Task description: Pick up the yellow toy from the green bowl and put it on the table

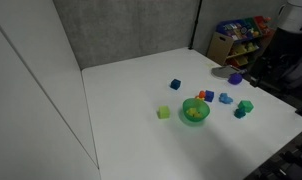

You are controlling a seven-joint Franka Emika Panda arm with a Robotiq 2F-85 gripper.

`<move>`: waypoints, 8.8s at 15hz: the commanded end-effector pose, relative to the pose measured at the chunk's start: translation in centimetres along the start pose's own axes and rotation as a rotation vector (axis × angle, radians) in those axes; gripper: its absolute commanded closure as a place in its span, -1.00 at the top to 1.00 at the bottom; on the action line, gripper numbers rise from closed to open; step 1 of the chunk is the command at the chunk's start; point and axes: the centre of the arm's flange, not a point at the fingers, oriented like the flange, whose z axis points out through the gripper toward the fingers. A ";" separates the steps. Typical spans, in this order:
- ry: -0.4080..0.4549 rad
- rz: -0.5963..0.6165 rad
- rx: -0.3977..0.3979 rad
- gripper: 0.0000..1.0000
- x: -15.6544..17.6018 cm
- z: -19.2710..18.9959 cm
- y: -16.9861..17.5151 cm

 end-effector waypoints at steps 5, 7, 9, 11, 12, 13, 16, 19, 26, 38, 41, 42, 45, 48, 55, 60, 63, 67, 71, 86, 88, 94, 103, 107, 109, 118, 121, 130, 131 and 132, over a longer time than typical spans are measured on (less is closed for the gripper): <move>0.003 -0.122 0.103 1.00 4.9 0.7 -1.3; 0.014 -0.151 0.144 1.00 6.3 1.6 -1.3; 0.017 -0.169 0.179 1.00 7.6 2.6 -1.2; 0.022 -0.174 0.197 1.00 9.0 3.9 -1.2; 0.023 -0.174 0.199 1.00 9.5 4.6 -1.3; 0.021 -0.170 0.196 1.00 10.1 5.4 -1.5; 0.011 -0.156 0.183 1.00 11.8 7.9 -2.3; -0.004 -0.147 0.174 1.00 13.5 10.5 -3.3; -0.067 -0.147 0.146 1.00 17.1 16.6 -4.8; -0.116 -0.169 0.043 1.00 20.1 27.7 -8.1; -0.127 -0.170 0.037 1.00 20.6 29.9 -8.4; -0.128 -0.171 0.033 1.00 20.6 30.5 -8.5; -0.140 -0.176 0.030 1.00 20.6 32.5 -9.0; -0.145 -0.182 0.031 1.00 20.6 34.1 -9.5; -0.121 -0.186 0.046 0.97 21.1 35.8 -10.5; -0.142 -0.165 0.073 0.02 21.1 35.9 -10.3; -0.149 -0.149 0.094 -0.40 21.1 35.0 -10.2; -0.148 -0.113 0.150 -0.50 21.1 32.0 -9.8; -0.109 -0.082 0.173 -0.50 21.3 27.9 -9.1; -0.068 0.134 0.096 -0.50 22.1 25.2 5.4; -0.070 0.178 0.080 -0.50 22.4 26.0 7.7; -0.081 0.270 0.053 -0.50 24.1 27.7 11.0; -0.083 0.280 0.048 -0.50 27.8 31.0 10.9; -0.070 0.269 0.058 -0.50 29.3 31.6 10.3; -0.066 0.261 0.072 -0.50 29.7 31.9 9.7; -0.057 0.243 0.109 0.51 30.4 33.5 7.6; -0.057 0.240 0.121 0.94 30.2 32.5 7.9; -0.052 0.149 0.156 1.00 27.5 25.4 4.9; -0.060 0.127 0.163 1.00 26.9 24.3 4.3; -0.066 0.111 0.166 1.00 26.4 23.3 3.8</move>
